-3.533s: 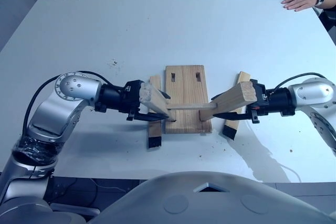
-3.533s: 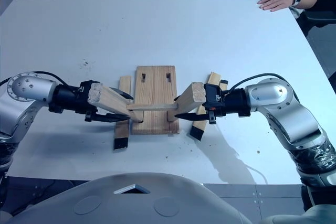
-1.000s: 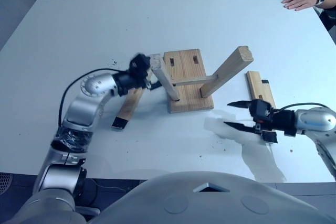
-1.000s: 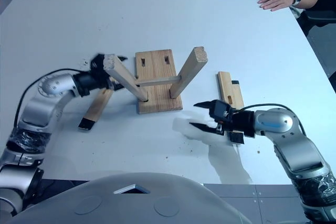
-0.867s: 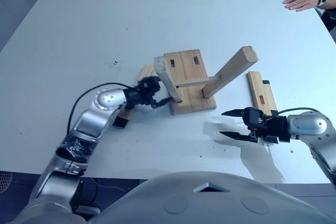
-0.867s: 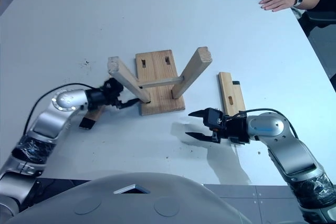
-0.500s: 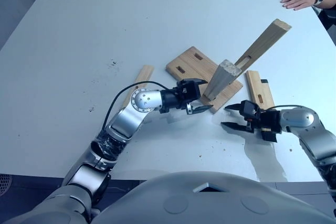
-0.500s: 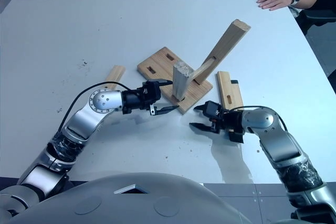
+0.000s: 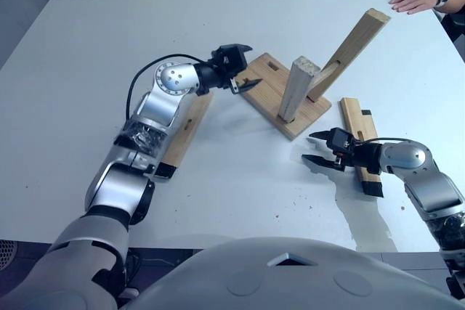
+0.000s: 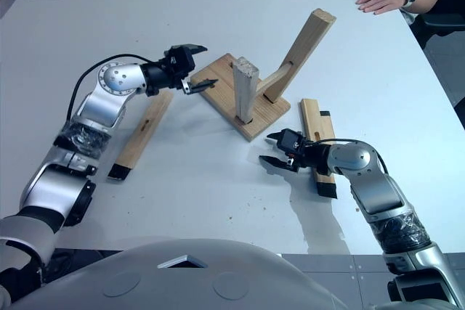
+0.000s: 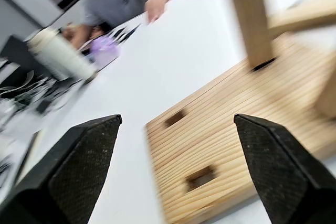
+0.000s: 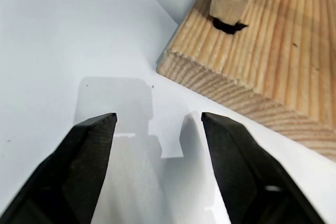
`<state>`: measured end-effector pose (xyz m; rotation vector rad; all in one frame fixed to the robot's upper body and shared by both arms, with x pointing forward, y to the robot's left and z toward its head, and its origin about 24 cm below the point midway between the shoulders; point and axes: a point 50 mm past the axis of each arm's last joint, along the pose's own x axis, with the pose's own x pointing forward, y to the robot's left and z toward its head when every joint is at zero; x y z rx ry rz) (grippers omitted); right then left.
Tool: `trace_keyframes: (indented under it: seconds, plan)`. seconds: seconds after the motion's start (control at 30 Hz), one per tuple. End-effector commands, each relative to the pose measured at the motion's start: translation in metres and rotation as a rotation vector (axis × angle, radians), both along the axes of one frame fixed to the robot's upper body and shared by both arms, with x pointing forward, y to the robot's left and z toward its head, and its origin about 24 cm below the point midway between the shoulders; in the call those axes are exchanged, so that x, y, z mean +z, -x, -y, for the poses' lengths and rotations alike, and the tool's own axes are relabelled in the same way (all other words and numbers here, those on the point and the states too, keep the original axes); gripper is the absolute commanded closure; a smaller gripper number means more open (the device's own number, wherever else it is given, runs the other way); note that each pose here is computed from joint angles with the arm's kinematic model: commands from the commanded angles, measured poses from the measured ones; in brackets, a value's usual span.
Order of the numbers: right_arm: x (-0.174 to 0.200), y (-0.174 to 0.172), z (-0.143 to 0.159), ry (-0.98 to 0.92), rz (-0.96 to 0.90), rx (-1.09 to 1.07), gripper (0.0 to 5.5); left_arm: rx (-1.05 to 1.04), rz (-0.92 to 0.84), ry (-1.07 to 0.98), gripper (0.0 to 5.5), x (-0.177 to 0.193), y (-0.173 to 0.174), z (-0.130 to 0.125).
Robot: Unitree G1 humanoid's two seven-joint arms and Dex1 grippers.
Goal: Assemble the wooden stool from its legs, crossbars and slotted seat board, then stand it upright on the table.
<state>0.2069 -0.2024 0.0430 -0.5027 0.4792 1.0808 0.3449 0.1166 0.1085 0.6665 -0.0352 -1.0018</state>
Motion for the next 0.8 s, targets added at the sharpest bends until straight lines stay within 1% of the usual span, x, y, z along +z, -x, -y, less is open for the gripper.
trace_keyframes:
  seconds: [0.03, 0.13, 0.2, 0.4, 0.53, 0.6, 0.67, 0.8]
  plan:
    - [-0.004, -0.002, -0.003, 0.041, -0.007, 0.030, 2.52, 0.086, 0.112, -0.165, 1.52, -0.012, -0.027, -0.004]
    - [-0.003, -0.003, -0.006, 0.044, -0.004, 0.050, 2.52, 0.116, 0.167, -0.293, 1.52, -0.024, -0.031, -0.008]
    - [-0.004, -0.002, -0.008, 0.043, -0.006, 0.060, 2.52, 0.077, 0.189, -0.375, 1.52, -0.033, -0.029, -0.007]
    - [-0.004, 0.000, -0.007, 0.041, -0.007, 0.049, 2.52, -0.273, 0.154, -0.603, 1.52, -0.063, -0.002, -0.005]
    - [-0.005, 0.003, -0.008, 0.039, -0.008, 0.039, 2.52, -0.353, 0.127, -0.683, 1.52, -0.063, 0.000, -0.015]
    - [-0.004, 0.005, -0.007, 0.038, -0.006, 0.031, 2.52, -0.359, 0.069, -0.646, 1.52, -0.059, 0.001, -0.019]
    - [-0.003, 0.006, -0.006, 0.038, -0.001, 0.018, 2.52, -0.308, -0.002, -0.498, 1.52, -0.048, -0.004, -0.017]
    - [-0.004, 0.008, -0.004, 0.034, 0.002, -0.002, 2.52, -0.257, -0.078, -0.266, 1.52, -0.025, -0.012, -0.016]
